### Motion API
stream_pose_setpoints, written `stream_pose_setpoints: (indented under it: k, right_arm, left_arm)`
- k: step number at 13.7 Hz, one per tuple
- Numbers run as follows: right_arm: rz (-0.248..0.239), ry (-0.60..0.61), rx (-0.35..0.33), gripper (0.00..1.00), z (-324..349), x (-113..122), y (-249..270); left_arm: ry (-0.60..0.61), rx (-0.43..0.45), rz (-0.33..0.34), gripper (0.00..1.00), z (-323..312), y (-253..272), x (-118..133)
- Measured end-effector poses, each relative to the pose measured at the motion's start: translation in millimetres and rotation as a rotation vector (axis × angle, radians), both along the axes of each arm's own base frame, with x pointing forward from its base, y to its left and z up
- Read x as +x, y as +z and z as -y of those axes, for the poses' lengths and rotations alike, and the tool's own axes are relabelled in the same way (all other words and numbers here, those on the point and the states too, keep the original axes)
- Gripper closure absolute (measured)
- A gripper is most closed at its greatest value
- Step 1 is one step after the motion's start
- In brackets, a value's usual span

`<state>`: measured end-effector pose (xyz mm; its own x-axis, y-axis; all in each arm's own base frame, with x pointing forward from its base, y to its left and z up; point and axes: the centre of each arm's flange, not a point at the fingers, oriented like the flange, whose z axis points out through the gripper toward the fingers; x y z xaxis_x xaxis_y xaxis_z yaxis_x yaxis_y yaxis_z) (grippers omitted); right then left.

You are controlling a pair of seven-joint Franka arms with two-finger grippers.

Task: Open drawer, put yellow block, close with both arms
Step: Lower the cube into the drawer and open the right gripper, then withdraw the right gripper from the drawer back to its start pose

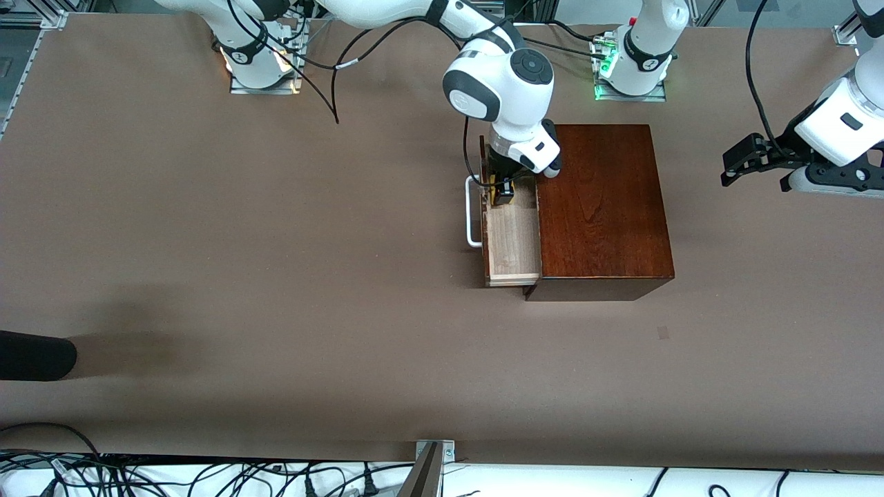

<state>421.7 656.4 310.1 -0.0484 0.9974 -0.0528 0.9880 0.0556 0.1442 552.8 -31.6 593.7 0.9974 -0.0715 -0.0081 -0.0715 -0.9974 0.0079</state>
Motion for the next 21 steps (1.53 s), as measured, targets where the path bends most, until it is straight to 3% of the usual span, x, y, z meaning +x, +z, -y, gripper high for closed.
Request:
stream_pose_setpoints:
  k: [3, 4, 8, 11, 14, 16, 19, 21]
  right_arm:
    - [0.002, -0.004, 0.006, 0.44, 1.5, 4.1, -0.6]
    - [0.0, -0.007, -0.002, 0.4, 3.3, 5.5, -1.7]
    - [0.006, -0.018, 0.003, 0.03, 7.2, 13.6, -0.4]
    - [-0.001, -0.052, 0.076, 0.0, 10.0, 24.7, 36.8]
    - [0.028, -0.088, 0.152, 0.0, 25.4, 37.3, 111.5]
    - [0.051, -0.134, 0.174, 0.0, 53.4, 56.0, 160.1]
    - [0.068, -0.264, 0.237, 0.0, 126.9, 115.9, 217.1]
    - [0.051, -0.354, 0.284, 0.0, 180.7, 152.2, 243.1]
  left_arm:
    - [0.0, 0.0, -0.001, 0.0, 0.0, -0.1, -0.1]
    - [0.0, 0.0, -0.004, 0.0, 0.1, -0.3, -0.4]
    - [-0.001, 0.0, -0.008, 0.0, 0.7, -0.7, -0.9]
    - [-0.003, 0.0, -0.008, 0.0, 1.4, -0.6, -1.0]
    - [-0.003, 0.0, -0.008, 0.0, 1.8, -0.6, -1.0]
    - [-0.004, 0.001, -0.009, 0.0, 2.0, -0.7, -1.1]
    - [-0.004, 0.001, -0.009, 0.0, 2.1, -0.6, -1.1]
    - [-0.004, 0.001, -0.009, 0.0, 2.1, -0.6, -1.1]
